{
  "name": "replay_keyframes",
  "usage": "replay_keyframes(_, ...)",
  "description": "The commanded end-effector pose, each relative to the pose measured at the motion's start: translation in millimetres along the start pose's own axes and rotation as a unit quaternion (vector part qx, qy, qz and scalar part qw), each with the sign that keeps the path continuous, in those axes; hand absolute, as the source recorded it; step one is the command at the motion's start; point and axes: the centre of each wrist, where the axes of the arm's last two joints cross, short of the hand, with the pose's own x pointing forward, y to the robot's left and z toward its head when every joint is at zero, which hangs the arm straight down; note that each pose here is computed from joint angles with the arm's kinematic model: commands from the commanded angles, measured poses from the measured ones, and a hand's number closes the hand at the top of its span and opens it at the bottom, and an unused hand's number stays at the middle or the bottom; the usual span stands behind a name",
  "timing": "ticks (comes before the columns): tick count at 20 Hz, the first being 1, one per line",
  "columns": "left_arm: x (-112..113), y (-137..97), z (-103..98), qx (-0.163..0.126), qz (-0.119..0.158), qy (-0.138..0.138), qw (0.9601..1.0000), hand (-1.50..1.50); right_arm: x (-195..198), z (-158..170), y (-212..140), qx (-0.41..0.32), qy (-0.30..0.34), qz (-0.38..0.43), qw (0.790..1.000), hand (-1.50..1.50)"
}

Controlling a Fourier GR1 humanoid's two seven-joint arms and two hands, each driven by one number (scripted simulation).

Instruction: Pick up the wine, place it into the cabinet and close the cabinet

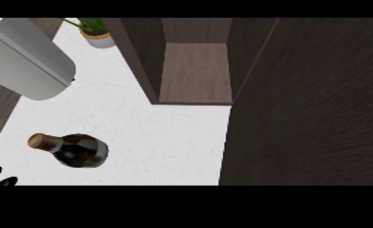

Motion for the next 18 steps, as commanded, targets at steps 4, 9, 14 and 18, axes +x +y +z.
replay_keyframes(4, 29.9, -17.4, 4.8, -0.028, -0.020, -0.031, 0.9989, -1.50, 45.6, 22.9, 11.3, -0.004, -0.041, -0.013, 0.999, -1.50)
replay_keyframes(9, 41.8, -17.2, 7.7, -0.004, -0.021, -0.036, 0.9991, -1.50, 52.7, 27.8, 10.8, 0.011, -0.031, -0.006, 0.999, -1.50)
replay_keyframes(14, 47.4, 8.2, 21.6, 0.026, -0.046, -0.031, 0.9981, -1.50, 51.3, 28.1, 6.5, 0.010, -0.020, -0.001, 1.000, -1.50)
replay_keyframes(18, 61.6, 31.9, 17.3, 0.050, -0.049, -0.046, 0.9965, -1.50, 48.3, 24.1, 13.8, 0.029, -0.034, -0.001, 0.999, -1.50)
